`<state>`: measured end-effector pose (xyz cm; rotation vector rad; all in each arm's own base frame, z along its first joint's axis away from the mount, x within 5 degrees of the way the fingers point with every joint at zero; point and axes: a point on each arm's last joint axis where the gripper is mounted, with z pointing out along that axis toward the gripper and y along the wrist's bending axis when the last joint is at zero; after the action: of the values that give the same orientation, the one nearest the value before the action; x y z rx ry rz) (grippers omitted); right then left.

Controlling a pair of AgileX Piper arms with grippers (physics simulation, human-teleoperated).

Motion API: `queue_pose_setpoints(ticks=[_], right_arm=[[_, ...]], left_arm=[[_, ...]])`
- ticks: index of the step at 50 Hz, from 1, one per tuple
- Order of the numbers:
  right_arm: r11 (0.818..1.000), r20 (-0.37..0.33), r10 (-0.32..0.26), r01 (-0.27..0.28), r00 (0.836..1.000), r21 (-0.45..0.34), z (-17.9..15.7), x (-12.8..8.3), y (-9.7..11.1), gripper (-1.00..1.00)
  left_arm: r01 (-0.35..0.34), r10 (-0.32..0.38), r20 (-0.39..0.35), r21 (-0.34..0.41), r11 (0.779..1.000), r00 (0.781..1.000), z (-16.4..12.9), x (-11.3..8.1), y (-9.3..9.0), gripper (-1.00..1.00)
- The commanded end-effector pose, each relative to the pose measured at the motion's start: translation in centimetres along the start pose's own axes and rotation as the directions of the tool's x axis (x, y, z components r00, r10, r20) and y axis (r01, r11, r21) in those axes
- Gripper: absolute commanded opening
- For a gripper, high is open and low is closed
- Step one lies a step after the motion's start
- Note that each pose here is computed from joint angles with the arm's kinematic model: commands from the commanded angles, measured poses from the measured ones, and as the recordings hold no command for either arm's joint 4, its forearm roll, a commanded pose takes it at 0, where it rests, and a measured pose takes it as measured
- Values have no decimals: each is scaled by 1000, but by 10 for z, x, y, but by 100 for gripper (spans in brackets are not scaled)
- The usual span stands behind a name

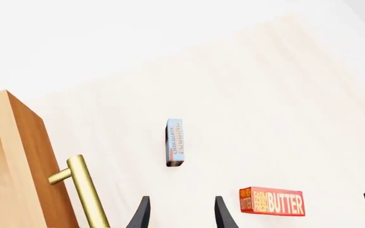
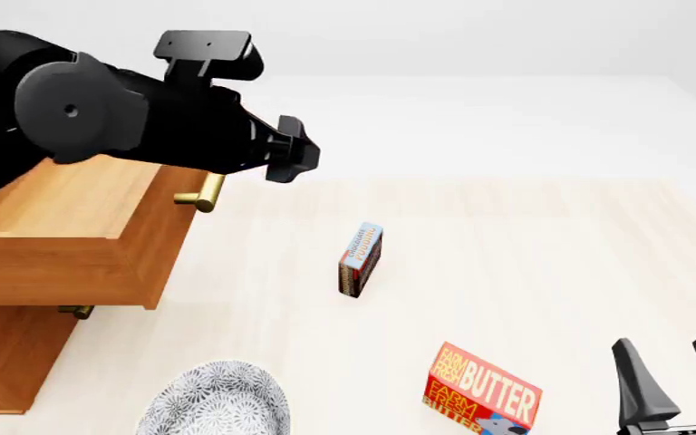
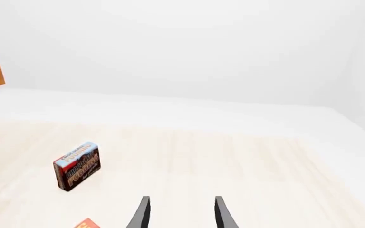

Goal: Put the chocolate pudding in the top drawer of the cabinet and close it.

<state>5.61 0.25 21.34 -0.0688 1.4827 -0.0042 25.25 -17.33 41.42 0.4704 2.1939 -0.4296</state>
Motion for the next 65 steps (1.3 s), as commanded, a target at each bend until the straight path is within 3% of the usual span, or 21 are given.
queue_pose_setpoints(ticks=[1, 18, 45, 65], right_arm=[[1000, -3, -2, 2, 1000, 1, 0, 0, 0, 100], [1000, -2, -5, 5, 1000, -2, 0, 0, 0, 100], [1000, -3, -6, 5, 1000, -1, 0, 0, 0, 100], [1000, -3, -9, 9, 1000, -3, 0, 0, 0, 100]], left_arm=[[-3, 3, 20, 16, 1000, 1000, 11, 3, -4, 100], [-13, 12, 27, 22, 1000, 1000, 32, 12, -5, 100], [-19, 19, 9, 66, 998, 1000, 60, 32, -21, 100], [-9, 9, 6, 54, 999, 1000, 77, 39, -16, 100]])
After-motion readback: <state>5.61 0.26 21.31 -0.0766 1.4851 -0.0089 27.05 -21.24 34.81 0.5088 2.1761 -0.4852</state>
